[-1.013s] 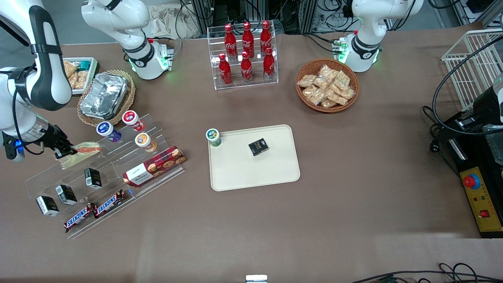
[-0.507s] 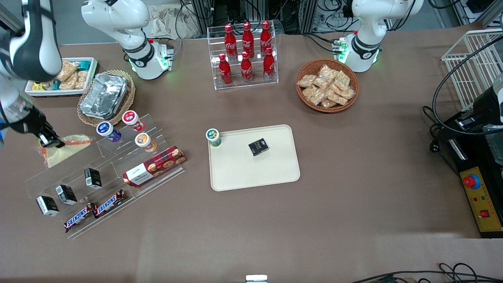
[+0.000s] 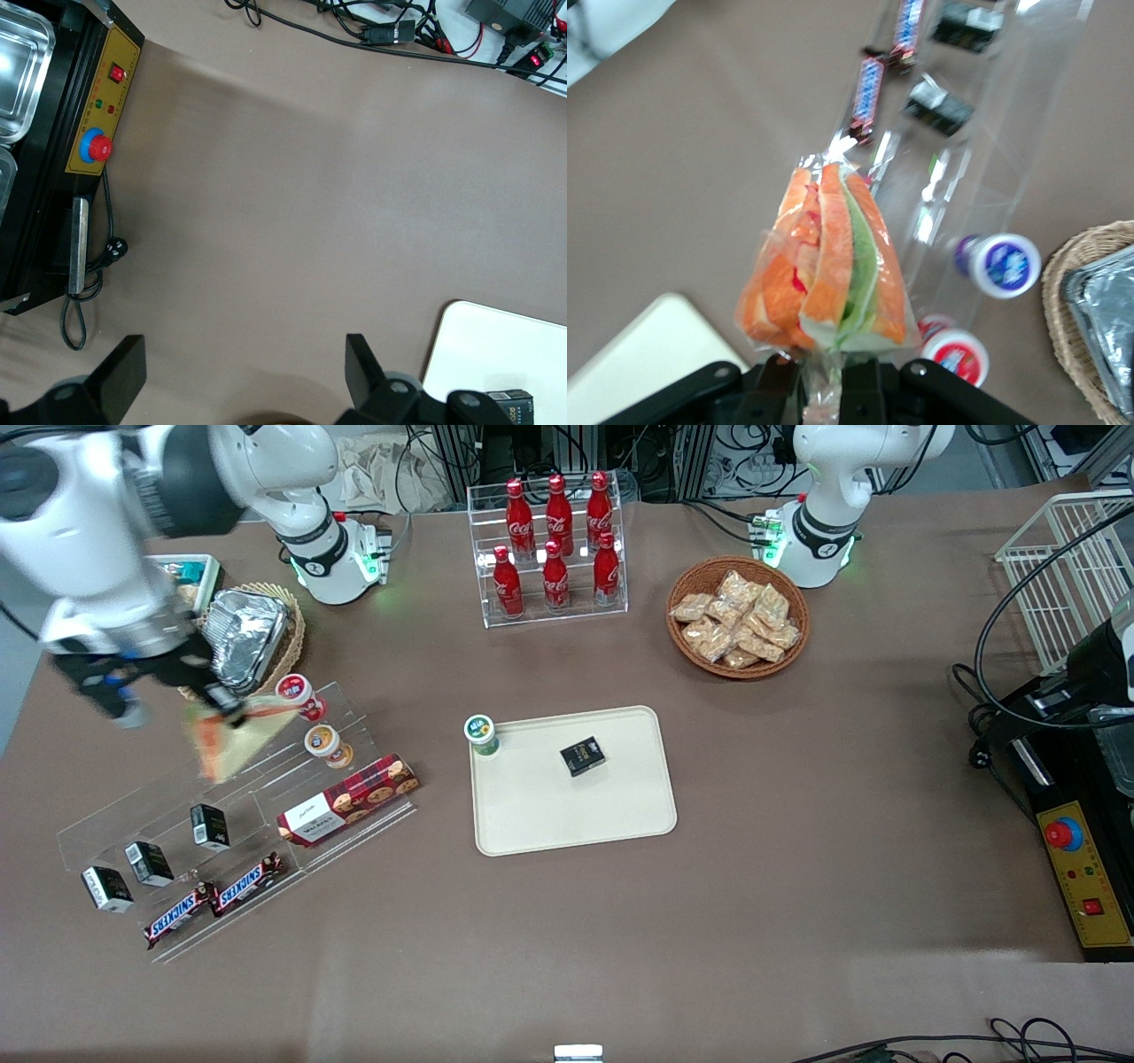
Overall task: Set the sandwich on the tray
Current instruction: 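Lift the sandwich and carry it with the right gripper over the cream tray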
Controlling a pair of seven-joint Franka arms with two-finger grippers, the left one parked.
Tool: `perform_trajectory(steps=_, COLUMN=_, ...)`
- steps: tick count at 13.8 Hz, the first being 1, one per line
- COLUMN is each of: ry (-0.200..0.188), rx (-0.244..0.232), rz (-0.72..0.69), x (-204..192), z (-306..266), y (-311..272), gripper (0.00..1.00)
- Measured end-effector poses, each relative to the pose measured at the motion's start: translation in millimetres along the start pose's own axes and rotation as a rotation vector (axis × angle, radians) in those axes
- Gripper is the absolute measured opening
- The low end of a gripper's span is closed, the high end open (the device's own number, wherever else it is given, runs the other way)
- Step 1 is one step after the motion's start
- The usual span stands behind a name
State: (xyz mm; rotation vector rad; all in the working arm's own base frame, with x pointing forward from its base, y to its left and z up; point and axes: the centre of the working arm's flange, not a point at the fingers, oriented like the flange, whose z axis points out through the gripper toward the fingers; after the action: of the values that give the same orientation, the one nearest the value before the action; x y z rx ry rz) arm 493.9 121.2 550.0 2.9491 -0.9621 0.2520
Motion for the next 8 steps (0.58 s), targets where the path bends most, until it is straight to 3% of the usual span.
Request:
perform_trajectory(steps=4, ry=0.011, rx=0.004, rz=-0.201, x=-67, z=5, y=-61, gripper=0.15)
perform_trajectory(steps=6, ry=0.019, rx=0.045, rz=-0.351, x=-88, z=17, y=-90, gripper=0.15)
perform_trajectory(steps=8, ry=-0.005, rx=0.072, rz=-0.503, x=-101, z=29, y=-120, gripper=0.15)
